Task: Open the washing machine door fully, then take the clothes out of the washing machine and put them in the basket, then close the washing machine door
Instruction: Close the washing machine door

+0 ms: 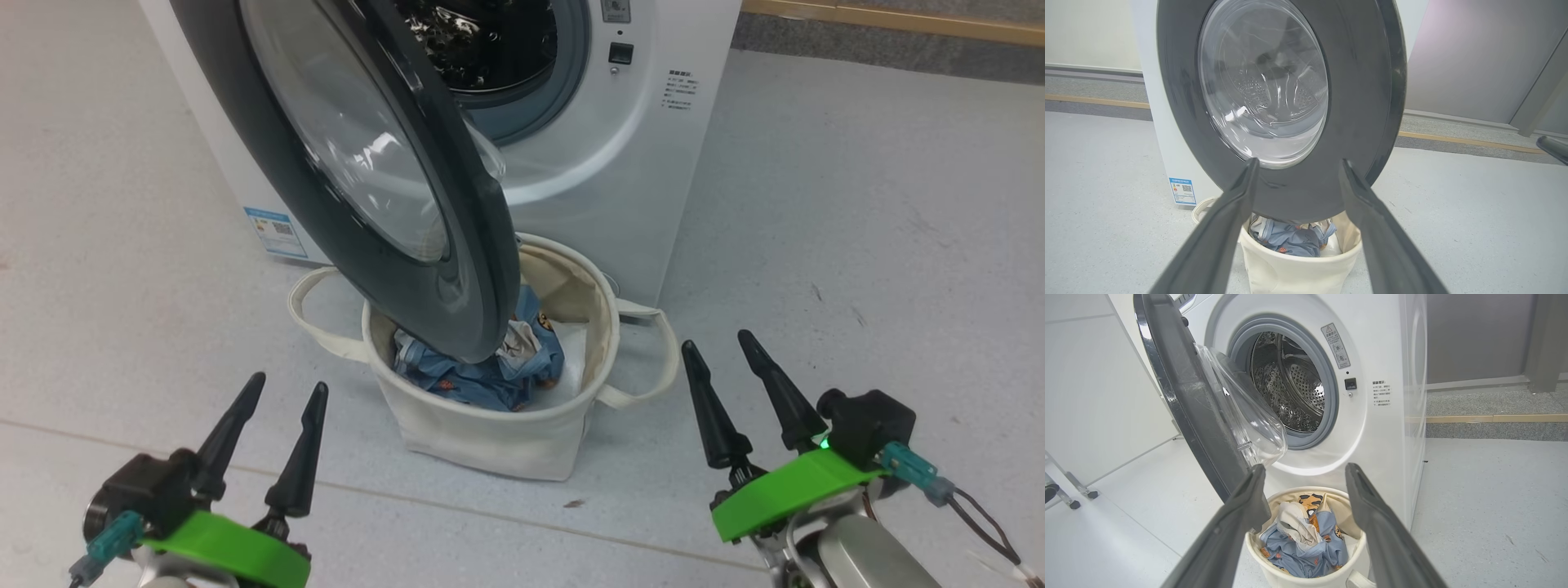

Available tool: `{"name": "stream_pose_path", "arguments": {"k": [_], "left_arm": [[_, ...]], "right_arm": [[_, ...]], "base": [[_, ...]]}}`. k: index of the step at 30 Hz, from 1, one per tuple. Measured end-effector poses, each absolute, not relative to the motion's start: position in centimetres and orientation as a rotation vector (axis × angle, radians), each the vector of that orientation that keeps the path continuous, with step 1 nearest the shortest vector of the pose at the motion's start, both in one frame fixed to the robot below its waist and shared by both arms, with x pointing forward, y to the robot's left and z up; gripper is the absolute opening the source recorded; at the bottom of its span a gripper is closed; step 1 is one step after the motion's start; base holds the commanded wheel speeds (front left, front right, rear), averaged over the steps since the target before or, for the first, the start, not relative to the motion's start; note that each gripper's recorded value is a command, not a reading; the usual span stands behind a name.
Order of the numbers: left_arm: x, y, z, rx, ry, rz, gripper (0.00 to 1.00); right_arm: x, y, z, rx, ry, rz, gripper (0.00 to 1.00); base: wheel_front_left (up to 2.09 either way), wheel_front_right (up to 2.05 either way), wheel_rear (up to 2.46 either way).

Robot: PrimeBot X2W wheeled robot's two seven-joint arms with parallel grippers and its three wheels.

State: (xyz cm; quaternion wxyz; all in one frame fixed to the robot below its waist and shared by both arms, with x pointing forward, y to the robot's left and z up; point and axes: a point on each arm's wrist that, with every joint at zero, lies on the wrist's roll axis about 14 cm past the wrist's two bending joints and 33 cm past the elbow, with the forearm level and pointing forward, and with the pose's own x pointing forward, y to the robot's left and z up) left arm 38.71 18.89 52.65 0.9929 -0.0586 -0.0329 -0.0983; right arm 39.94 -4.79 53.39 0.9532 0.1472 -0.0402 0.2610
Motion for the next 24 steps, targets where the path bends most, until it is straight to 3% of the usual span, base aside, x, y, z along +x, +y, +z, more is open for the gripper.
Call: {"name": "stream_pose_path", "arguments": {"k": [4, 5, 6, 7, 17, 24], "left_arm": [[38.6, 19.0, 52.6, -0.121, -0.066, -0.191, 1.00], [38.6, 19.1, 52.6, -0.122, -0.066, -0.189, 1.00], [38.5, 19.1, 52.6, -0.122, -0.067, -0.187, 1.00], [38.5, 19.2, 52.7, -0.124, -0.070, -0.184, 1.00], [37.0, 20.2, 52.5, -0.137, -0.070, -0.137, 1.00], [35.2, 22.1, 52.6, -0.150, -0.077, -0.067, 1.00]], "right_arm": [[40.0, -4.5, 53.3, 0.292, -0.074, 0.544, 1.00], [40.0, -4.3, 53.2, 0.288, -0.069, 0.551, 0.95], [39.9, -4.1, 53.3, 0.286, -0.071, 0.559, 0.17], [39.9, -3.8, 53.4, 0.284, -0.072, 0.571, 0.00], [38.9, 3.8, 56.1, 0.235, -0.100, 0.837, 0.00], [38.4, 9.5, 54.2, 0.198, 0.016, 0.983, 0.00]], "base": [[0.00, 0.00, 0.00], [0.00, 0.00, 0.00], [0.00, 0.00, 0.00], [0.00, 0.00, 0.00], [0.00, 0.00, 0.00], [0.00, 0.00, 0.00]]}}
